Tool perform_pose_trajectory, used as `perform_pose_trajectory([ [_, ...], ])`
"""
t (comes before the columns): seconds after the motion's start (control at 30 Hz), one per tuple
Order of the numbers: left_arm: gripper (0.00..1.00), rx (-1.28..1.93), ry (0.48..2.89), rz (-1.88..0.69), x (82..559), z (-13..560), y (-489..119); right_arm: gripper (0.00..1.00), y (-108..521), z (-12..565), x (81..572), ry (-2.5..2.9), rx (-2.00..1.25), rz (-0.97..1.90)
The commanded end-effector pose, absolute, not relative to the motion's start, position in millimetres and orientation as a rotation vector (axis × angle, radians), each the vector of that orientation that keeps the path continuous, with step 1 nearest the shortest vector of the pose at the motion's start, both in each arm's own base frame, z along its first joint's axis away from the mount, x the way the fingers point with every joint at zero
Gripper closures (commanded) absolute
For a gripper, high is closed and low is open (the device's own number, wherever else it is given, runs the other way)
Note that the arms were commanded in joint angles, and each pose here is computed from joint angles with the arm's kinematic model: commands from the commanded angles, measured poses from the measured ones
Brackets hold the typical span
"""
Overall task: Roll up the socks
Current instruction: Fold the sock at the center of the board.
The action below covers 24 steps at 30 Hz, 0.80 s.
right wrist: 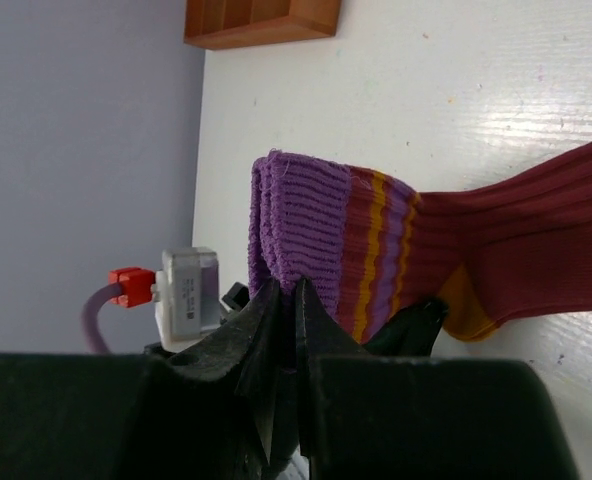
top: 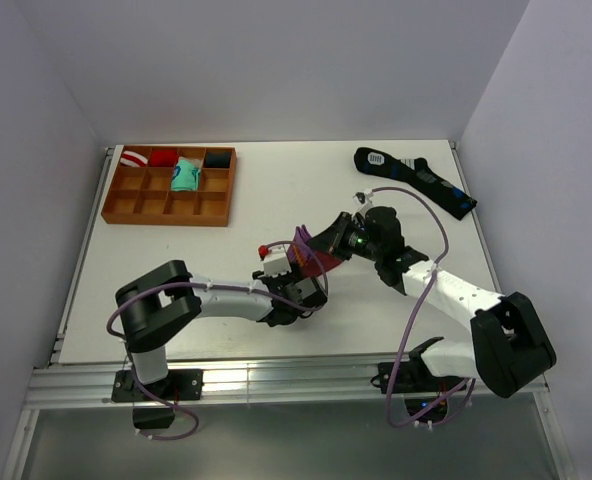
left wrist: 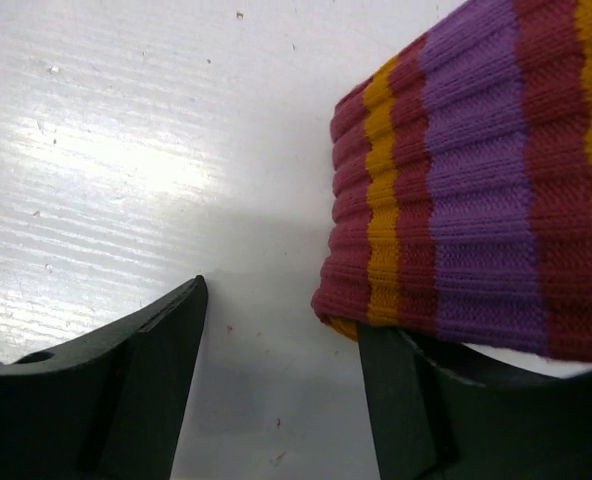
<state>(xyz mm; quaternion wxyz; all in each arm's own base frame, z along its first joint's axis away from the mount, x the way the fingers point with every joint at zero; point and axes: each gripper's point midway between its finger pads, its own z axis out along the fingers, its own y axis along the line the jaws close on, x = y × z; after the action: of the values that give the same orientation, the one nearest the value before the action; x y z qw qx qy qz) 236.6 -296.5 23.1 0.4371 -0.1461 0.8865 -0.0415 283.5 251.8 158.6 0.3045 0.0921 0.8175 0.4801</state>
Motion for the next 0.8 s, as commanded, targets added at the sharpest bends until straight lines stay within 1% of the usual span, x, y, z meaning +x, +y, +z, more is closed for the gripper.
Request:
perform_pose_trajectory([
  [0.0, 0.35, -0.378, 2.239, 0.025, 231.4, 7.8, -278.4, 0.93, 252.6, 181.6, 283.1, 2.107, 0.227, 1.319],
  [0.17, 0.40, -0.393, 2.255, 0.027, 231.5, 0.8, -265.4, 0.93, 252.5, 183.5, 284.0, 2.107, 0.236, 1.349],
  [0.37, 0.40, -0.398, 2.243, 0.076, 236.0, 4.3, -252.9, 0.94, 246.4, 175.4, 284.5, 2.123, 0.272, 1.332],
  [0.67, 0.42, -0.413, 2.233, 0.111, 236.1, 8.3, -234.2, 0.95, 224.2, 148.2, 284.2, 2.170, 0.351, 1.251],
  [0.77, 0.43, -0.412, 2.229, 0.115, 236.0, 11.0, -232.6, 0.95, 214.1, 129.8, 283.4, 2.201, 0.398, 1.202],
])
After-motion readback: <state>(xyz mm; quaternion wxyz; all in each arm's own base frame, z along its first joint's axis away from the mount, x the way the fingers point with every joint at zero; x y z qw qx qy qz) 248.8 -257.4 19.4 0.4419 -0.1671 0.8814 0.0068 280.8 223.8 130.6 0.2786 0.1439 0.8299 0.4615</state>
